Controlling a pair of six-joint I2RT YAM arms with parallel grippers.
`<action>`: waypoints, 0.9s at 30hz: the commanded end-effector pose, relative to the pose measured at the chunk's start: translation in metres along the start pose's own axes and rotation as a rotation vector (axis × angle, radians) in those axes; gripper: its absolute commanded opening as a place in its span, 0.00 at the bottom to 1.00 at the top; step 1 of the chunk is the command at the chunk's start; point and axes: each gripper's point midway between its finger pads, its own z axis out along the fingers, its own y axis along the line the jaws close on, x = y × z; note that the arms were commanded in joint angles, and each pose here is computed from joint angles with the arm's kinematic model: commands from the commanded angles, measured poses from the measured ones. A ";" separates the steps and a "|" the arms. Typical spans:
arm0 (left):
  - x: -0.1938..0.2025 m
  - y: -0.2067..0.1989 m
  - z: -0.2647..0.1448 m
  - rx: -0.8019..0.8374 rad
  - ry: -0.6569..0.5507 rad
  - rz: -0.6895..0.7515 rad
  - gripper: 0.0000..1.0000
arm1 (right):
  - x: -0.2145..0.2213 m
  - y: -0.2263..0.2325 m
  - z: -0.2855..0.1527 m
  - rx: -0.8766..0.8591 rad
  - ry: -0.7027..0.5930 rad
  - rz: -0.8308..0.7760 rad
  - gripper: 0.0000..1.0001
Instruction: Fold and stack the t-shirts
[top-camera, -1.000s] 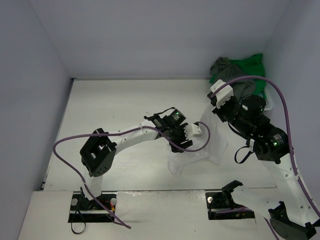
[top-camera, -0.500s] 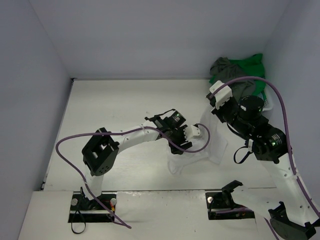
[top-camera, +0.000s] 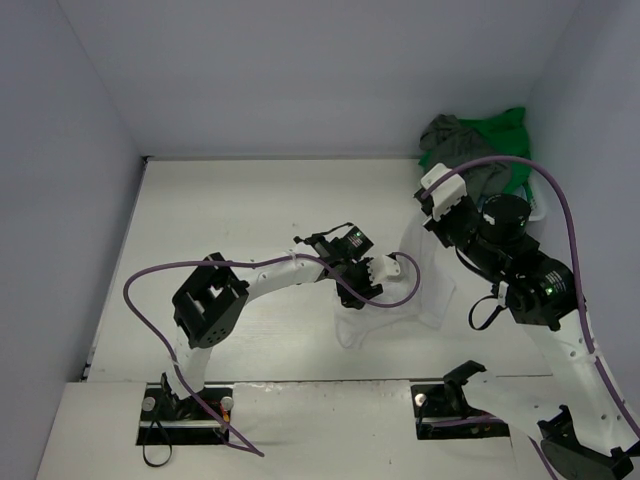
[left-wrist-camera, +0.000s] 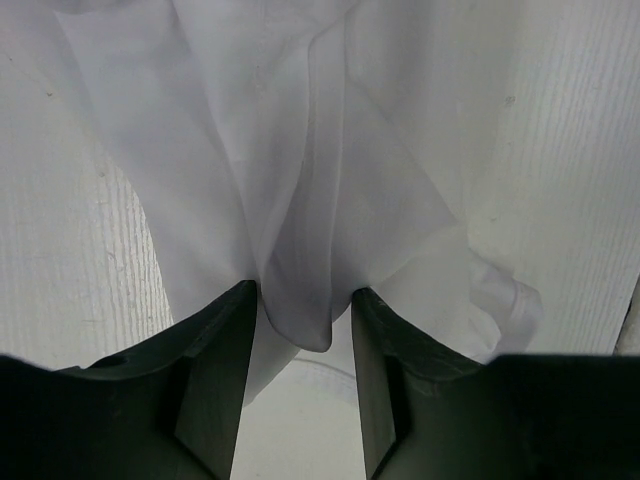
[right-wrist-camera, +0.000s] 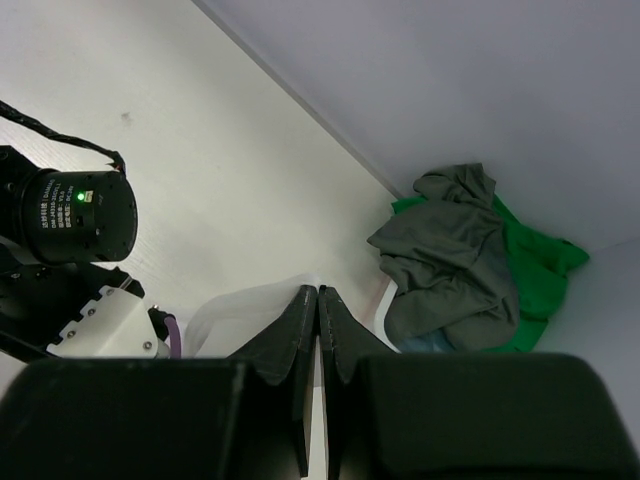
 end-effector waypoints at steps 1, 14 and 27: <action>-0.026 0.005 -0.013 -0.031 -0.074 0.044 0.37 | -0.018 -0.015 -0.002 0.064 -0.078 0.000 0.00; -0.034 0.007 -0.029 -0.057 -0.076 0.062 0.47 | -0.016 -0.013 0.000 0.062 -0.074 0.003 0.00; -0.045 0.008 -0.046 -0.080 -0.094 0.091 0.50 | -0.014 -0.012 0.002 0.061 -0.073 0.010 0.00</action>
